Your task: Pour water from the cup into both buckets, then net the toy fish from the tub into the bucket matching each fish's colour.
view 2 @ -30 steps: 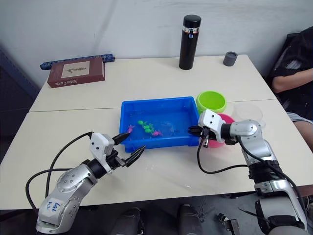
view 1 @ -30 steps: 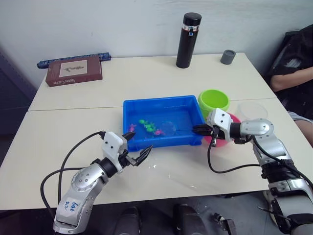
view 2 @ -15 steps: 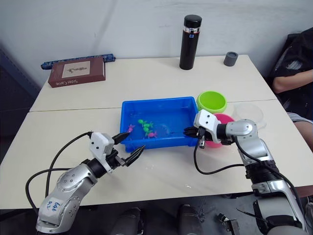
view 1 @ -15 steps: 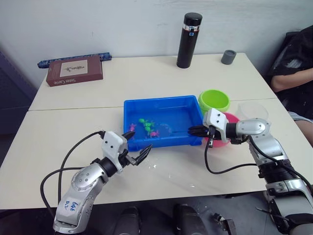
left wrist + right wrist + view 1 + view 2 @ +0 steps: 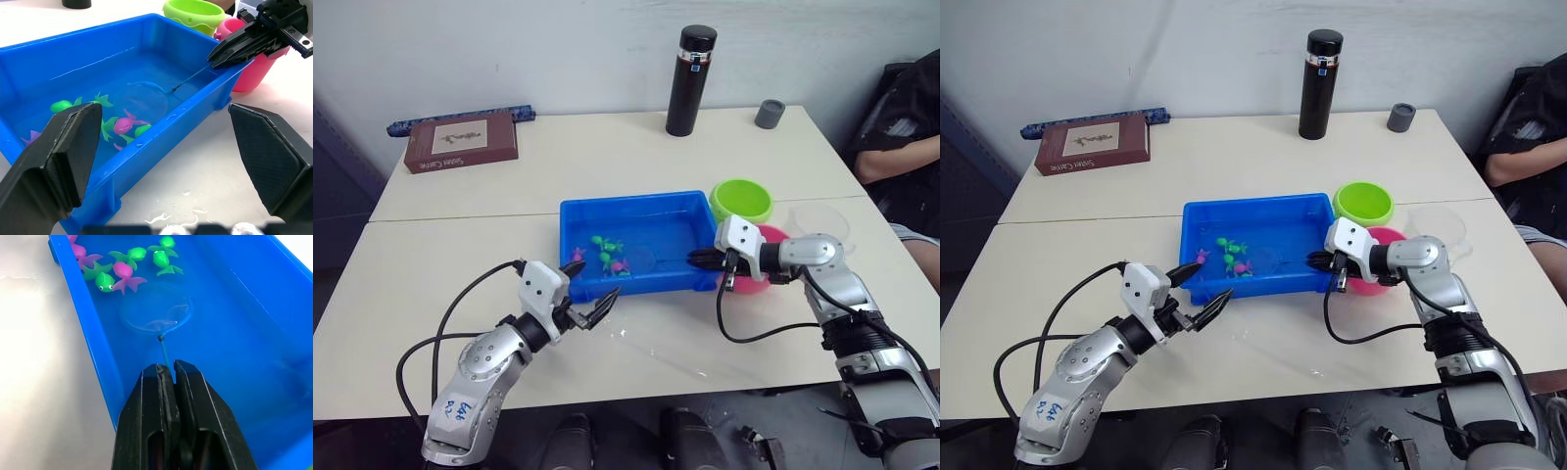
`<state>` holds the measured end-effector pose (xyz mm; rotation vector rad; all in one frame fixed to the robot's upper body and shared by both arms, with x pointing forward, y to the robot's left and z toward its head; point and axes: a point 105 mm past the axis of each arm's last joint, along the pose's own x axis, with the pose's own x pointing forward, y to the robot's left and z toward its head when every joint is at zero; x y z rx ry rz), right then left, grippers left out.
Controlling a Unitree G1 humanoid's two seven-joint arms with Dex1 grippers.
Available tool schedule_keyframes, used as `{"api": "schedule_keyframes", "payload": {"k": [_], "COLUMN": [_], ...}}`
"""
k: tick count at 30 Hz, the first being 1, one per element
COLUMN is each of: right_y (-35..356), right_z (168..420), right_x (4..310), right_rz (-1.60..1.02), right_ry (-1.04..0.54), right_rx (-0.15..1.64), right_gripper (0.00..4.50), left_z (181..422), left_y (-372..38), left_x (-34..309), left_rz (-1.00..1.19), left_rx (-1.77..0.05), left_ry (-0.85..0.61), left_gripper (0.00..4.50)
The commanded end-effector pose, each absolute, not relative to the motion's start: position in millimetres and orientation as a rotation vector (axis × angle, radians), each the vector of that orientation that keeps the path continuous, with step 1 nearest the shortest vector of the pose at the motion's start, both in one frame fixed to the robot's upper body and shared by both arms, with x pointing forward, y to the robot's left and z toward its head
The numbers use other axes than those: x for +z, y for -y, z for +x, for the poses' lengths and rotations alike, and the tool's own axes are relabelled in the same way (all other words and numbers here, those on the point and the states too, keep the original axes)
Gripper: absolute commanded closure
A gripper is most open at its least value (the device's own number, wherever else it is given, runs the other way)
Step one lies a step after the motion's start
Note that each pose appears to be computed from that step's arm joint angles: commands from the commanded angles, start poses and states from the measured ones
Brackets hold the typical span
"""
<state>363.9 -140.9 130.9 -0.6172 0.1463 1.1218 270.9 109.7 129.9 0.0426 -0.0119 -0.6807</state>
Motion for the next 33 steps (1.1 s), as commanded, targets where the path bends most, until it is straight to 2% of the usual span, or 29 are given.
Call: {"api": "schedule_keyframes", "payload": {"k": [1, 18, 27, 33], "right_y": [131.8, 113.2, 126.6, 138.3], "right_z": [361.3, 353.3, 364.7, 367.0], "right_x": [138.7, 150.9, 164.8, 162.0], "right_rz": [-0.634, -0.515, -0.459, -0.473], "right_ry": [-0.109, -0.087, -0.094, -0.11], "right_rx": [1.16, 1.202, 1.108, 1.065], "right_gripper": [4.5, 4.5, 4.5, 4.5], "left_z": [266.0, 263.4, 266.0, 268.8], "left_y": [-104.9, -103.7, -101.9, -100.0], "left_x": [141.5, 140.2, 139.5, 139.7], "left_rz": [0.051, 0.047, 0.045, 0.045], "left_rx": [-0.691, -0.683, -0.696, -0.712], "left_ry": [0.067, 0.068, 0.068, 0.069], "left_gripper": [0.05, 0.05, 0.05, 0.05]}}
